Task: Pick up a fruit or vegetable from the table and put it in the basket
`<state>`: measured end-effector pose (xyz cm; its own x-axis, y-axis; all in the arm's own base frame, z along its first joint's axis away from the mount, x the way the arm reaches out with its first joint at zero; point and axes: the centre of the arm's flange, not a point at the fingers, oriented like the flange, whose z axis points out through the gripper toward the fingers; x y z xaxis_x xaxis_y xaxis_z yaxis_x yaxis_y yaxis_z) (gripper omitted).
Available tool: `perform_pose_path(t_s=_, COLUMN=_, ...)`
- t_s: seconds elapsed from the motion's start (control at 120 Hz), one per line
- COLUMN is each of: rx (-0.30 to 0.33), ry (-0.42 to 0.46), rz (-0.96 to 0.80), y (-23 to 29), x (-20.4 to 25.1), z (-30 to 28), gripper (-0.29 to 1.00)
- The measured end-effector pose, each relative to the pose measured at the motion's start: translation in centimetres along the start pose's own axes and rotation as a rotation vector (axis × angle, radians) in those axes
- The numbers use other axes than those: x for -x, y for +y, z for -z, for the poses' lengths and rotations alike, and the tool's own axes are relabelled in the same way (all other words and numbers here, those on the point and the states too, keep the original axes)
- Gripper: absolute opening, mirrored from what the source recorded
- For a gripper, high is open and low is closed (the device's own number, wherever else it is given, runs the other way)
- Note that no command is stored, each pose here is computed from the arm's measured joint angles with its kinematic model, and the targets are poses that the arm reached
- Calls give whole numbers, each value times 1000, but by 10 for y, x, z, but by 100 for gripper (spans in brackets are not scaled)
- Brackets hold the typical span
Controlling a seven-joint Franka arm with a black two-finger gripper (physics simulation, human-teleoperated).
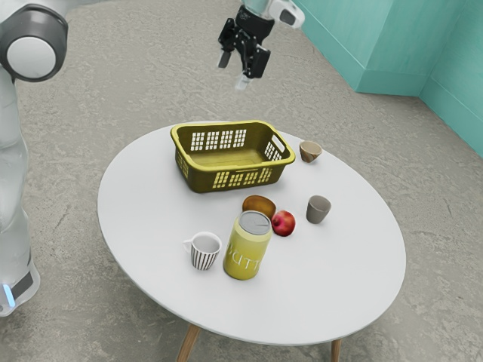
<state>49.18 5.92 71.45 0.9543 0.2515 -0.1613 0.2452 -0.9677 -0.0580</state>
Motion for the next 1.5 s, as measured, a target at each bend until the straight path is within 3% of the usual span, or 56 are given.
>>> perform_pose_path(t_s=0.283, rx=33, ry=78, rz=187, y=-75, x=-14, z=4, gripper=68)
perform_pose_path(t_s=0.308, rx=32, ry=111, rz=209, y=-84, x=-8, z=19, gripper=68)
perform_pose_path(t_s=0.367, rx=-8, ry=297, rz=288, y=-112, x=32, z=92, gripper=68)
perform_pose_path(t_s=0.4, rx=-34, ry=328, rz=330, y=-127, x=37, z=102, gripper=68)
perform_pose_path(t_s=0.5, rx=-77, ry=277, rz=349, y=-148, x=-22, z=69, gripper=68)
perform_pose_path(t_s=0.783, rx=-48, ry=225, rz=92, y=-53, x=-150, z=-23, gripper=68)
perform_pose_path(t_s=1.15, rx=16, ry=236, rz=-43, y=-3, x=-179, z=-52, gripper=68)
perform_pose_path(t_s=1.5, rx=42, ry=123, rz=-156, y=55, x=-213, z=-124, gripper=68)
